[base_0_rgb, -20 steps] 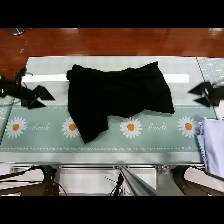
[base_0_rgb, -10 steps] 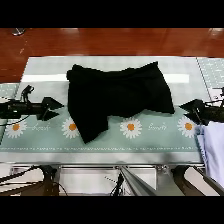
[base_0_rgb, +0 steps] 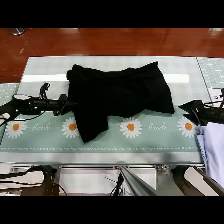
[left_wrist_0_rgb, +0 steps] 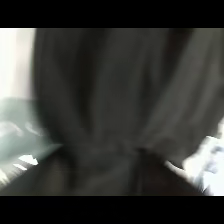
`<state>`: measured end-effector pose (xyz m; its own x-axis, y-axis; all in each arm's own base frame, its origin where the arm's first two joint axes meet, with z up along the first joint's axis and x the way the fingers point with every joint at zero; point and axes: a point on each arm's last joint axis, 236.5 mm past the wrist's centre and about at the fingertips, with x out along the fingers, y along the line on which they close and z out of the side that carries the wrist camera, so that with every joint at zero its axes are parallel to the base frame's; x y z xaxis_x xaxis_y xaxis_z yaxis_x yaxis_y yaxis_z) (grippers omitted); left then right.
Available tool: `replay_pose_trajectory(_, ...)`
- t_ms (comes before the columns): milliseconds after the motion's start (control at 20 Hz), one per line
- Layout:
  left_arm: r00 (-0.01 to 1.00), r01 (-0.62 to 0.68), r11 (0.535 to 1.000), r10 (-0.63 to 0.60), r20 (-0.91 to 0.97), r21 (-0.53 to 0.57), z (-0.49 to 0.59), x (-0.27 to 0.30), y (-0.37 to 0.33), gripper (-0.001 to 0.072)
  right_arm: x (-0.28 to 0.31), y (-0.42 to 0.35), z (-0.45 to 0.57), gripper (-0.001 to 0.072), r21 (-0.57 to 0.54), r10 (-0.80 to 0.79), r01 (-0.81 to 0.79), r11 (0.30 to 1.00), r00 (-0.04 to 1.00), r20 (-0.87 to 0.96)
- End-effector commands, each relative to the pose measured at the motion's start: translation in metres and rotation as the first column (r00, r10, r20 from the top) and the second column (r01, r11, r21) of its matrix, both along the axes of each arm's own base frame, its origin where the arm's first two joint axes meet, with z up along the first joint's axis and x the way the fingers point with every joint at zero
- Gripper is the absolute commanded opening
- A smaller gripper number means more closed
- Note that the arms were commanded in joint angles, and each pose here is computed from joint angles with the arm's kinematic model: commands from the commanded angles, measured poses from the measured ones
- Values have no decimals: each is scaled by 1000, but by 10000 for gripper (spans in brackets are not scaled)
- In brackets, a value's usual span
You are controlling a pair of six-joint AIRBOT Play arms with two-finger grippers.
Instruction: Fold the shirts.
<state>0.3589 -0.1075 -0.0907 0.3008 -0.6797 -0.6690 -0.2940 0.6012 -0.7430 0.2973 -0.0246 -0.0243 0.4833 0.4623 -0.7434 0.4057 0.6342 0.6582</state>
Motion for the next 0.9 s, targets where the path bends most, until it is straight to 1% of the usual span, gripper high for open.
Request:
replay_pose_trajectory(0, 1000, -1, 1000, 1, 28, -2, 4, 12, -10, 25, 0, -7, -5, 618, -23, -18, 18, 1000, 1000, -12)
replay_pose_trajectory(100, 999, 6, 1000, -6, 40, -6, 9, 15, -10, 25, -3, -9, -14, 617, -18, -31, 30, 999, 998, -51)
replay_pose_trajectory(250, 999, 12, 1000, -12, 51, -10, 14, 19, -11, 25, -2, -3, -30, 617, 24, -23, 25, 999, 995, -98)
replay_pose_trajectory(350, 999, 17, 1000, -16, 51, -13, 15, 18, -12, 25, 7, 7, -43, 617, 25, -11, 13, 1000, 994, -108)
replay_pose_trajectory(450, 999, 25, 999, -24, 47, -21, 16, 16, -13, 25, 22, 14, -55, 617, 36, -32, 36, 999, 993, -110)
replay_pose_trajectory(650, 998, 39, 999, -37, 41, -33, 18, 13, -16, 25, 40, 22, -74, 617, 59, -23, 33, 998, 986, -166)
replay_pose_trajectory(850, 998, 41, 999, -39, 40, -34, 18, 12, -17, 25, 60, 27, -86, 616, 56, -40, 52, 997, 980, -194)
